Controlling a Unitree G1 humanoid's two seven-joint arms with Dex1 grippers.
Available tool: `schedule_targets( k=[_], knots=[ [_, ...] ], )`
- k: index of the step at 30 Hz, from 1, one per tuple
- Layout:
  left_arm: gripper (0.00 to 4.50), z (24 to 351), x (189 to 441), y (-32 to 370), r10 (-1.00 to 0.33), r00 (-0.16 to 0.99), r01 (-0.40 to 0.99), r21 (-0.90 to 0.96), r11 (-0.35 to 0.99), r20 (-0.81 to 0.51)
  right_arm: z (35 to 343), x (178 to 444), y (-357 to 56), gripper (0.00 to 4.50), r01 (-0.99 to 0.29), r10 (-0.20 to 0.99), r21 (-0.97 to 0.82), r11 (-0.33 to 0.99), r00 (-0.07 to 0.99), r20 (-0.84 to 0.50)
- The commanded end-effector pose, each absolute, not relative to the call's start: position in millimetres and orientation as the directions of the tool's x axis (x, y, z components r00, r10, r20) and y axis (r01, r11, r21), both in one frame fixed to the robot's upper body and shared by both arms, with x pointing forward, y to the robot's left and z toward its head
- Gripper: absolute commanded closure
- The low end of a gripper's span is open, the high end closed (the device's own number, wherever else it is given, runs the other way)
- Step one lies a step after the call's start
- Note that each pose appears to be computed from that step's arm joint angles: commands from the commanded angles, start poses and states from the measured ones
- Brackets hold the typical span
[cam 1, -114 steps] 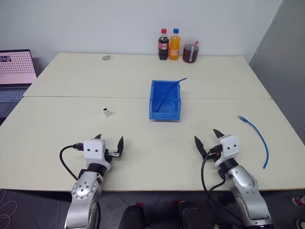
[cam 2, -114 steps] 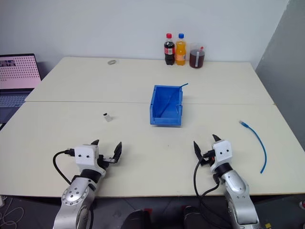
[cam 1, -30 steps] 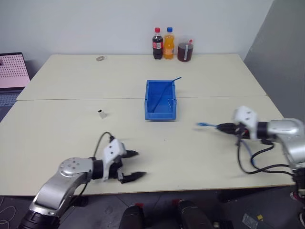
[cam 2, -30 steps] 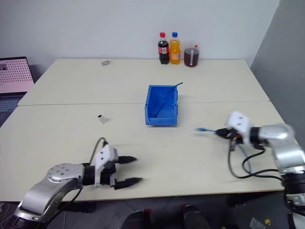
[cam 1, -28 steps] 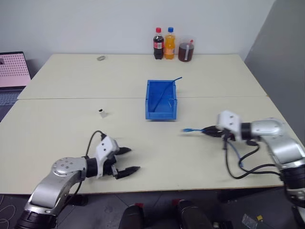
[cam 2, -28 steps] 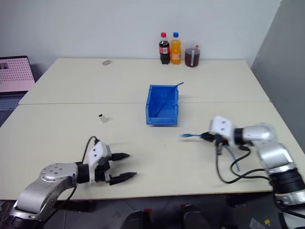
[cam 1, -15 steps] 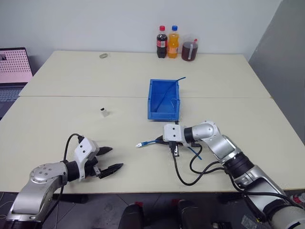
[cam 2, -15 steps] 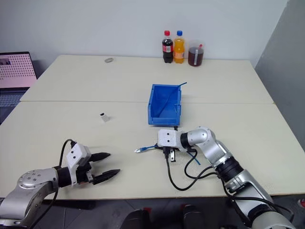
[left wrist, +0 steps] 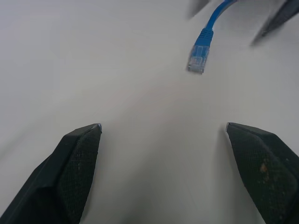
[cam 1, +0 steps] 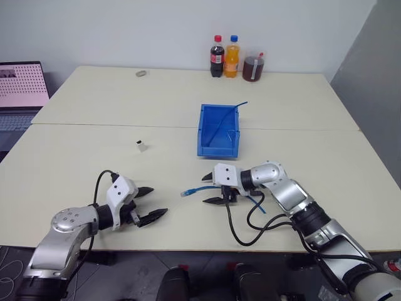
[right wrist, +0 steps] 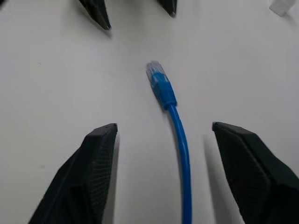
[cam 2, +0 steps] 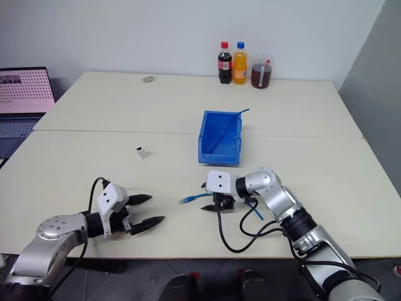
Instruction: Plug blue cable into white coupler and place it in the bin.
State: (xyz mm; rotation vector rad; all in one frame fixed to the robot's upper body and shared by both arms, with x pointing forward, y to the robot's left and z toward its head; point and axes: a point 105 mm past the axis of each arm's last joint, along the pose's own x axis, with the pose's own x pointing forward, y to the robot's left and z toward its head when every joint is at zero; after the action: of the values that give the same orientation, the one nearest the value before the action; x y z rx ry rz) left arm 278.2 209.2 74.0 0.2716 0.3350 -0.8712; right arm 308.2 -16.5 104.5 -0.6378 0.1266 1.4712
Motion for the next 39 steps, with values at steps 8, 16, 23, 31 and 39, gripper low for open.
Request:
schedule_targets(
  k=[8, 16, 23, 31, 39],
  knots=[
    [0.0, 52.3, 299.3, 161.7, -0.755, 0.491, 0.862, 0.114, 0.495, -0.434, 135.5, 260.6, -56.0, 0.07, -0.964, 0.892, -0.249, 0.094, 0.193, -0.409],
    [0.63, 39.0, 291.8, 147.4, -0.783, 0.338, 0.931, 0.061, 0.361, -0.522, 139.3, 257.2, -58.2, 0.0, -0.952, 0.882, -0.231, 0.203, 0.28, -0.378],
    [2.04, 25.7, 278.5, 141.2, -0.773, 0.217, 0.962, -0.002, 0.272, -0.596, 142.3, 260.2, -60.4, 0.0, -0.943, 0.878, -0.229, 0.243, 0.314, -0.362],
    [3.62, 21.1, 276.7, 145.4, -0.751, 0.206, 0.964, 0.0, 0.265, -0.627, 148.1, 260.7, -65.0, 0.0, -0.932, 0.882, -0.224, 0.285, 0.346, -0.319],
    [4.27, 39.0, 285.1, 146.0, -0.77, 0.255, 0.961, 0.065, 0.269, -0.585, 150.1, 253.5, -73.8, 0.0, -0.918, 0.881, -0.218, 0.33, 0.382, -0.278]
  ],
)
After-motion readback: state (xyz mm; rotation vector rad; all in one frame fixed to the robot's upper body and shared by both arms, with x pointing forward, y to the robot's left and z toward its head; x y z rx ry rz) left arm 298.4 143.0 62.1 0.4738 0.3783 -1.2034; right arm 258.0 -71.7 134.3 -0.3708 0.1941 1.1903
